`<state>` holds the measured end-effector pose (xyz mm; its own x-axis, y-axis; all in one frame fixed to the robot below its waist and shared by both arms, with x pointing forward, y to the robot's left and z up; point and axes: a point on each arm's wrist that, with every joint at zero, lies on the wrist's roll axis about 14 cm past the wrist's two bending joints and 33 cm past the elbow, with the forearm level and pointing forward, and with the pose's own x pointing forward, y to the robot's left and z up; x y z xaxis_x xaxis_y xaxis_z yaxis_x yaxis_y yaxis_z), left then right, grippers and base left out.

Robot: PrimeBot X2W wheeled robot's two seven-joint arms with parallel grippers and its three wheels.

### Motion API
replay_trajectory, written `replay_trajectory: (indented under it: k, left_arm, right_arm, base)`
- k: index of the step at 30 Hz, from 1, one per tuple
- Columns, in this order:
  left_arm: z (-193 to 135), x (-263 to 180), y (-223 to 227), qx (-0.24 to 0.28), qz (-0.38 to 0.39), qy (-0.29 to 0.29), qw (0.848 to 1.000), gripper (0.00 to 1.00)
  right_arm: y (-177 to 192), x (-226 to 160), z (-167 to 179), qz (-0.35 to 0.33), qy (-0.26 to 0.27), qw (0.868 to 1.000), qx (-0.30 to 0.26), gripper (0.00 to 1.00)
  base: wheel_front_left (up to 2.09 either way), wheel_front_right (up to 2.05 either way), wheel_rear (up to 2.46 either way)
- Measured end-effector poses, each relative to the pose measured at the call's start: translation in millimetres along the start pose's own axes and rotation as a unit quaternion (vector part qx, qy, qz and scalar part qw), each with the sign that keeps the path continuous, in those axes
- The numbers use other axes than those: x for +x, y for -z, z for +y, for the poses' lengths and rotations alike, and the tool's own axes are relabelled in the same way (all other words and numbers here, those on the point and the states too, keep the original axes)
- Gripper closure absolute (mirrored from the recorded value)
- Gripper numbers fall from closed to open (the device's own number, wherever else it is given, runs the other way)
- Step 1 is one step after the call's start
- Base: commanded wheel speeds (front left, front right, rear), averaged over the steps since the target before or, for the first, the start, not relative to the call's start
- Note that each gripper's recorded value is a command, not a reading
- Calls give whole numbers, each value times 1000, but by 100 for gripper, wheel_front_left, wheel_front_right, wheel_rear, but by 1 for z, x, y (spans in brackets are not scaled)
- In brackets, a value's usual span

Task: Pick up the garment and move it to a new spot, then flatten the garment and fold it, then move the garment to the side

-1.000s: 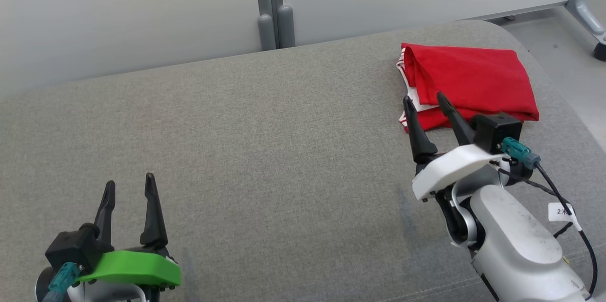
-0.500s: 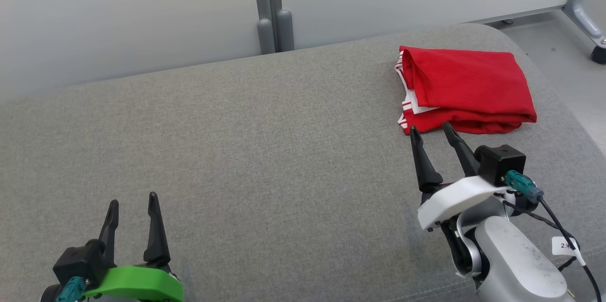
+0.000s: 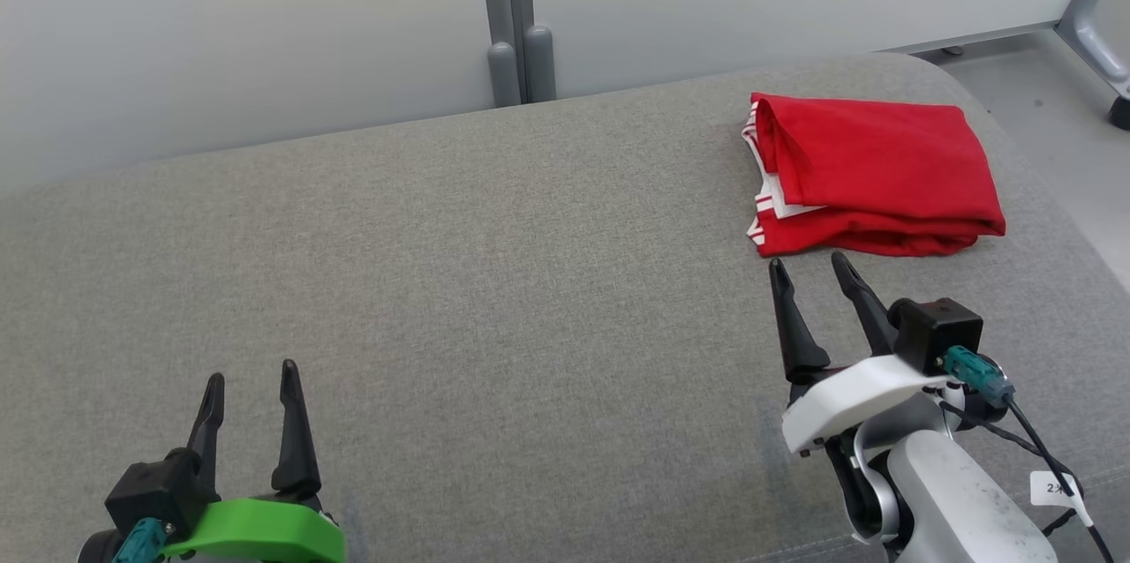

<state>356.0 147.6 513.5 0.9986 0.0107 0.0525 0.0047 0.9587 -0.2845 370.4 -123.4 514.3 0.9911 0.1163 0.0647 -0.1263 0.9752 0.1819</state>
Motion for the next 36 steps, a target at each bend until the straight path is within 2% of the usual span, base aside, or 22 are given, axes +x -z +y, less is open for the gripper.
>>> replay_trajectory:
  k: [20,21,26,36]
  left_arm:
    - [3,-5,3,7,4,-4,1000,0]
    - [3,-6,4,6,5,-4,1000,100]
    - [7,-14,26,5,41,-13,999,100]
    - [7,-16,29,-50,51,-20,997,100]
  right_arm:
    - [3,-6,4,1,1,1000,-2,0]
    - [4,-6,4,2,1,1000,-2,100]
    - [38,-26,2,54,12,998,6,100]
    - [38,-23,-4,60,27,996,66,100]
  base:
    - [0,0,0]
    - [0,0,0]
    - [0,0,0]
    - [0,0,0]
